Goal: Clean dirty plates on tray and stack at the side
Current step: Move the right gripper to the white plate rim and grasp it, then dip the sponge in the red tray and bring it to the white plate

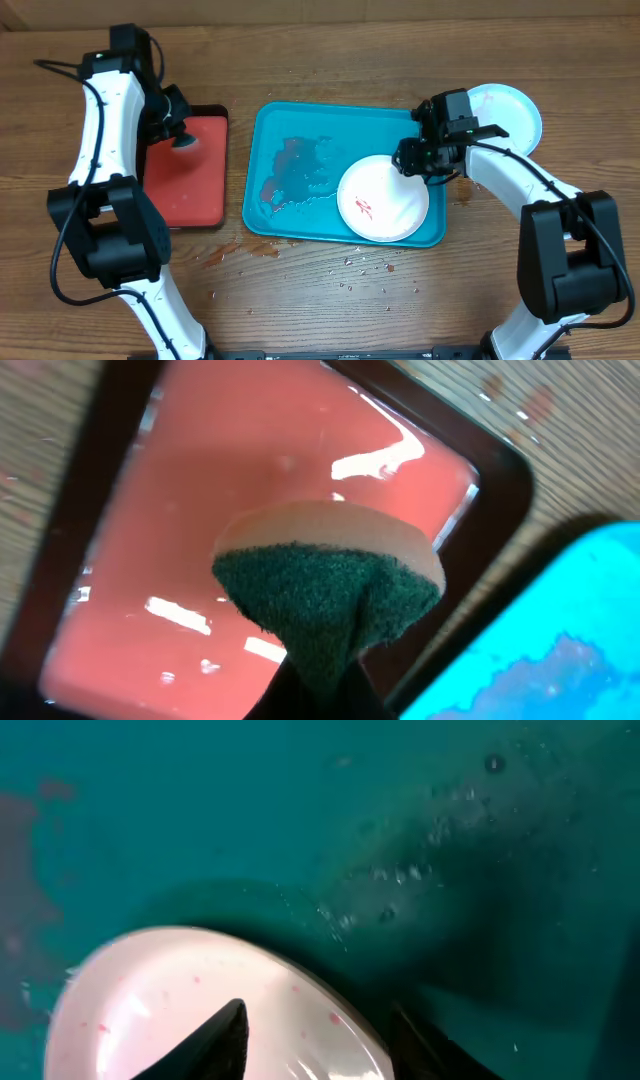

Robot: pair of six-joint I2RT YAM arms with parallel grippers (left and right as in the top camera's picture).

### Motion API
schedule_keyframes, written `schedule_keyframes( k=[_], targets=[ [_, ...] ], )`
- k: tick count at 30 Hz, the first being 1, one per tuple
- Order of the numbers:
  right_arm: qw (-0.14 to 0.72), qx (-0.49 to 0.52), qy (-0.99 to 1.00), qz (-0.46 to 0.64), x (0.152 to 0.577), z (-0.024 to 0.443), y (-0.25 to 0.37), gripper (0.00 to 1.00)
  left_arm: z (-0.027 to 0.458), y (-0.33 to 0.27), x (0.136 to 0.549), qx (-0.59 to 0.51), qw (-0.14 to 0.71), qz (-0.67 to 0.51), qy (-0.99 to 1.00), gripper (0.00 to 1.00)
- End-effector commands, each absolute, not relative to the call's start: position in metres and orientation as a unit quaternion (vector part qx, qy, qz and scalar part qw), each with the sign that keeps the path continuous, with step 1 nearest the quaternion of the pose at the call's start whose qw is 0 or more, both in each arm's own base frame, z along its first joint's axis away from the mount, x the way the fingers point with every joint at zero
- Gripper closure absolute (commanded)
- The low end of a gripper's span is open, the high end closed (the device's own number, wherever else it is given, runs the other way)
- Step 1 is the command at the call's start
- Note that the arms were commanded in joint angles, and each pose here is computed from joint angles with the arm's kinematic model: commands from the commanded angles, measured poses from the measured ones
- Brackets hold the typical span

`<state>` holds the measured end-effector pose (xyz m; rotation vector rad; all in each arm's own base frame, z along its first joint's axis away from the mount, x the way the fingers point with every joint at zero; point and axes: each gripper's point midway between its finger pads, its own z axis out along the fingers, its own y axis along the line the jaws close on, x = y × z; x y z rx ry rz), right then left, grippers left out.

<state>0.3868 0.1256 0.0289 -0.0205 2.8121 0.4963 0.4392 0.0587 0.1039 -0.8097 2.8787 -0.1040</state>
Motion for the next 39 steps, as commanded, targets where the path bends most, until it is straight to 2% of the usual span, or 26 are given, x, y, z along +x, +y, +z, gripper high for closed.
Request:
schedule_keyframes(
  k=[1, 6, 12, 13, 15, 21, 24, 30, 34, 39],
  targets=[
    [0.120, 0.038, 0.988, 0.093, 0.376, 0.016, 0.098, 0.52, 0.118, 0.036, 0.444, -0.214, 0.091, -0.050, 0.971, 0.96],
    [0.070, -0.035, 0.995, 0.060, 0.349, 0.009, 0.084, 0.53, 0.119, 0.020, 0.450, -0.189, 0.100, -0.052, 0.975, 0.96],
    [0.044, -0.077, 0.991, 0.098, 0.335, 0.009, 0.097, 0.54, 0.120, 0.002, 0.457, -0.169, 0.112, -0.056, 0.978, 0.96],
    [0.045, -0.078, 0.990, 0.111, 0.335, 0.010, 0.101, 0.55, 0.120, -0.001, 0.457, -0.165, 0.112, -0.056, 0.978, 0.96],
    [0.053, -0.079, 0.987, 0.132, 0.338, 0.013, 0.109, 0.65, 0.120, -0.012, 0.456, -0.151, 0.109, -0.057, 0.981, 0.96],
    [0.060, -0.077, 0.986, 0.136, 0.339, 0.007, 0.110, 0.71, 0.120, -0.034, 0.455, -0.130, 0.107, -0.065, 0.984, 0.96],
    [0.069, -0.062, 0.986, 0.139, 0.341, 0.002, 0.110, 0.82, 0.121, -0.050, 0.453, -0.117, 0.104, -0.082, 0.984, 0.96],
    [0.093, 0.002, 0.984, 0.151, 0.355, 0.004, 0.114, 0.96, 0.124, -0.091, 0.449, -0.088, 0.094, -0.131, 0.983, 0.96],
    [0.113, 0.051, 0.978, 0.169, 0.369, 0.008, 0.120, 0.96, 0.124, -0.115, 0.445, -0.102, 0.087, -0.139, 0.981, 0.96],
    [0.131, 0.067, 0.972, 0.182, 0.378, 0.013, 0.135, 0.96, 0.127, -0.155, 0.443, -0.077, 0.097, -0.150, 0.981, 0.96]
  ],
)
